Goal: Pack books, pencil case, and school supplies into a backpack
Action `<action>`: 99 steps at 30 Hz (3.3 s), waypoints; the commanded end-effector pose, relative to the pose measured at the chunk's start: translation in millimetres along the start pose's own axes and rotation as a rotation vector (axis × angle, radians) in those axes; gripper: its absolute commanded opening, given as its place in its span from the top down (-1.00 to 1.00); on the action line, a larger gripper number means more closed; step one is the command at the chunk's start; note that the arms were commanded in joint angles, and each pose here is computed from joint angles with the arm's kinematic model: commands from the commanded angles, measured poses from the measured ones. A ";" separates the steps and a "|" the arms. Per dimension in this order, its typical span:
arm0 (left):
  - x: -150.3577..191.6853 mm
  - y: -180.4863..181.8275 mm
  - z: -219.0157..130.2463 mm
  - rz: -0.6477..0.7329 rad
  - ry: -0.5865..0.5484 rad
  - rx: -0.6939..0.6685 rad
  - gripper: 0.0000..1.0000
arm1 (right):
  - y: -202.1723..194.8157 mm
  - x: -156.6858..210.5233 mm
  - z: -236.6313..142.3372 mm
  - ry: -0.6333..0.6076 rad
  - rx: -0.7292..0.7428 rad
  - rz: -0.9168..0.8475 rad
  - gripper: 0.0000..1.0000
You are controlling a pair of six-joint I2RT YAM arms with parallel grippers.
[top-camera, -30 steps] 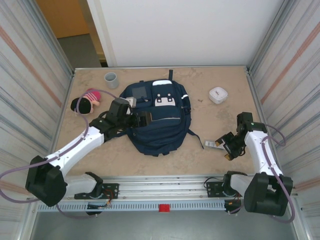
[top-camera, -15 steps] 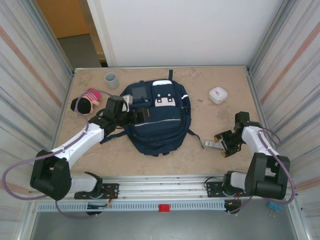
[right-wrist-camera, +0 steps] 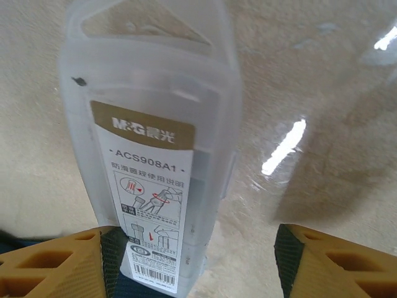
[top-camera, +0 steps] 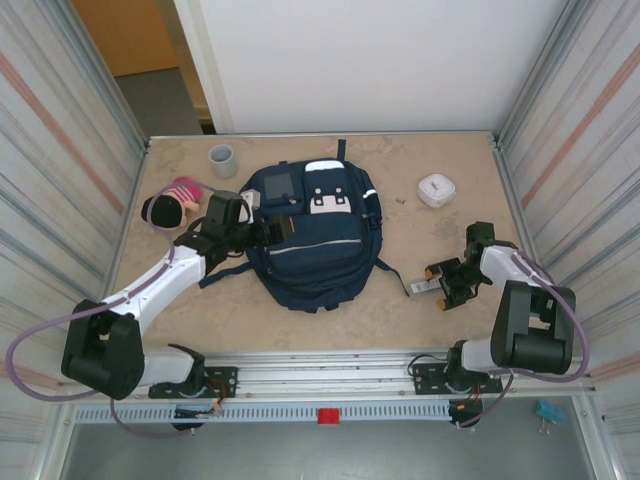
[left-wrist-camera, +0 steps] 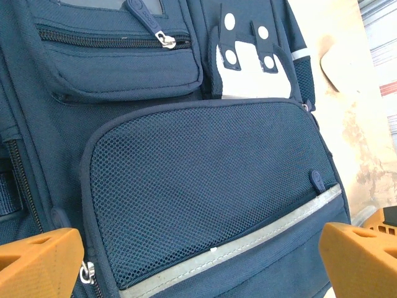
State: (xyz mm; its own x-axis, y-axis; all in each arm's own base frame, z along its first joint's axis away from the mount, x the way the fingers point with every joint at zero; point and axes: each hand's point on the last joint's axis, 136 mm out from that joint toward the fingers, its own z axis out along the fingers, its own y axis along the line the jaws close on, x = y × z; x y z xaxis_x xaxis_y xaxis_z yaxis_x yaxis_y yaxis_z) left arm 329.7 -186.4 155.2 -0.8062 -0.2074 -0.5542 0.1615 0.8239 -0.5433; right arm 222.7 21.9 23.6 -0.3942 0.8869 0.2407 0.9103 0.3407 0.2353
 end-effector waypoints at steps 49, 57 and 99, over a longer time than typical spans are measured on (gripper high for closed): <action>0.7 -0.1 -20.3 0.152 -0.029 0.034 -0.88 | 42.3 -12.6 -3.9 -0.166 0.349 -0.457 0.20; 17.4 -66.0 -36.8 0.677 0.043 0.208 -0.74 | 81.2 4.3 -80.8 -0.376 -0.119 -0.551 0.27; 70.7 -63.8 81.3 1.370 0.292 -0.024 -0.32 | 93.3 60.9 -197.1 -0.697 -0.752 -0.950 0.34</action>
State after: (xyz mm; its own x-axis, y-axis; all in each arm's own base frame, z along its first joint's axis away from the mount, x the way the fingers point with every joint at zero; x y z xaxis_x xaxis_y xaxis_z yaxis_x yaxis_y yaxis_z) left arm 312.1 -289.9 112.2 -0.1731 0.8325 -0.5263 0.8897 0.3613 0.2790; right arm 255.6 41.3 232.4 -0.4865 0.4984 -0.7175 0.0275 0.8296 0.5577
